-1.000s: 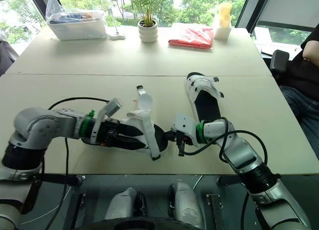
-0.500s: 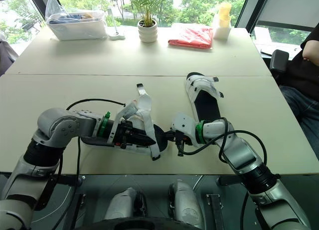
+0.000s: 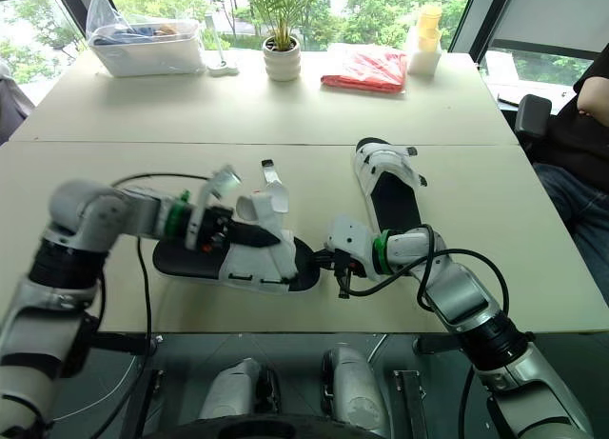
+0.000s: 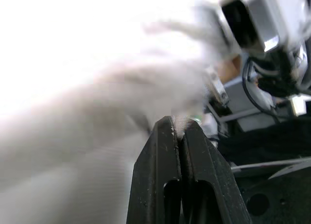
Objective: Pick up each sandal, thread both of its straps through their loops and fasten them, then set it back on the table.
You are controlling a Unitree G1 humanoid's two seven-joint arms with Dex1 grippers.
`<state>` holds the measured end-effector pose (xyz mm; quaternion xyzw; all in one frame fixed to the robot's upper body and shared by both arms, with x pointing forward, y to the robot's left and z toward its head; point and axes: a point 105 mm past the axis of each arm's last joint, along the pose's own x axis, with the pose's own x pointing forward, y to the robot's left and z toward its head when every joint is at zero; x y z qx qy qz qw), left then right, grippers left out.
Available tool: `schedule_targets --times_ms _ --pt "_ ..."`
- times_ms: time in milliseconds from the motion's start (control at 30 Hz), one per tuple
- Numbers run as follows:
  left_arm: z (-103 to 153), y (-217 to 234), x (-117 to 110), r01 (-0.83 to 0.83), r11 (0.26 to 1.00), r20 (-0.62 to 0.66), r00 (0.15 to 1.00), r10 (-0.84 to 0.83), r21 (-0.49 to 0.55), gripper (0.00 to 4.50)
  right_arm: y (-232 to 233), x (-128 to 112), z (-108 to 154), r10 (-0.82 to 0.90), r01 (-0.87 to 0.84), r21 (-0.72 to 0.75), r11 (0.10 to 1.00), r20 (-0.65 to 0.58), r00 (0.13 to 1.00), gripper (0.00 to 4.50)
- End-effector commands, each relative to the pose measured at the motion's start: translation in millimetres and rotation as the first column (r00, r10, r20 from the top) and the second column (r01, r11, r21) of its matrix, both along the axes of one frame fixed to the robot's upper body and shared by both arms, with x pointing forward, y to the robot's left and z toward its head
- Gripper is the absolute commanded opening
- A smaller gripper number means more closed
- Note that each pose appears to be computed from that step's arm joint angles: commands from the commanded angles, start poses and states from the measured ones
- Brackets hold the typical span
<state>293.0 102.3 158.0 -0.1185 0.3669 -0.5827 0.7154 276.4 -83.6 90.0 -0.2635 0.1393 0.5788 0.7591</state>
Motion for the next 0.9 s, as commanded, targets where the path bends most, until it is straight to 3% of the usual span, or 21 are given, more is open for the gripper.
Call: schedule_targets --times_ms 33,267,600,900 --pt "17.1 18.3 4.4 0.081 0.997 0.016 0.997 -0.081 0.011 0.04 -5.4 -1.2 -10.0 -0.007 0.006 -0.043 0.999 -0.024 1.000 0.00" --pt "22.4 40.1 23.5 0.112 0.991 -0.024 0.994 -0.110 0.070 0.04 -2.9 -1.8 -12.8 0.001 -0.002 -0.041 0.999 -0.021 1.000 0.00" --pt "34.0 34.3 1.8 0.231 0.973 -0.088 0.969 -0.232 -0.021 0.04 -1.0 -6.3 -16.6 0.002 -0.003 -0.040 0.999 -0.023 1.000 0.00" --pt "19.5 36.4 2.0 0.269 0.962 -0.050 0.963 -0.266 0.057 0.04 -0.3 -5.7 -15.8 -0.001 0.000 -0.039 0.999 -0.018 1.000 0.00"
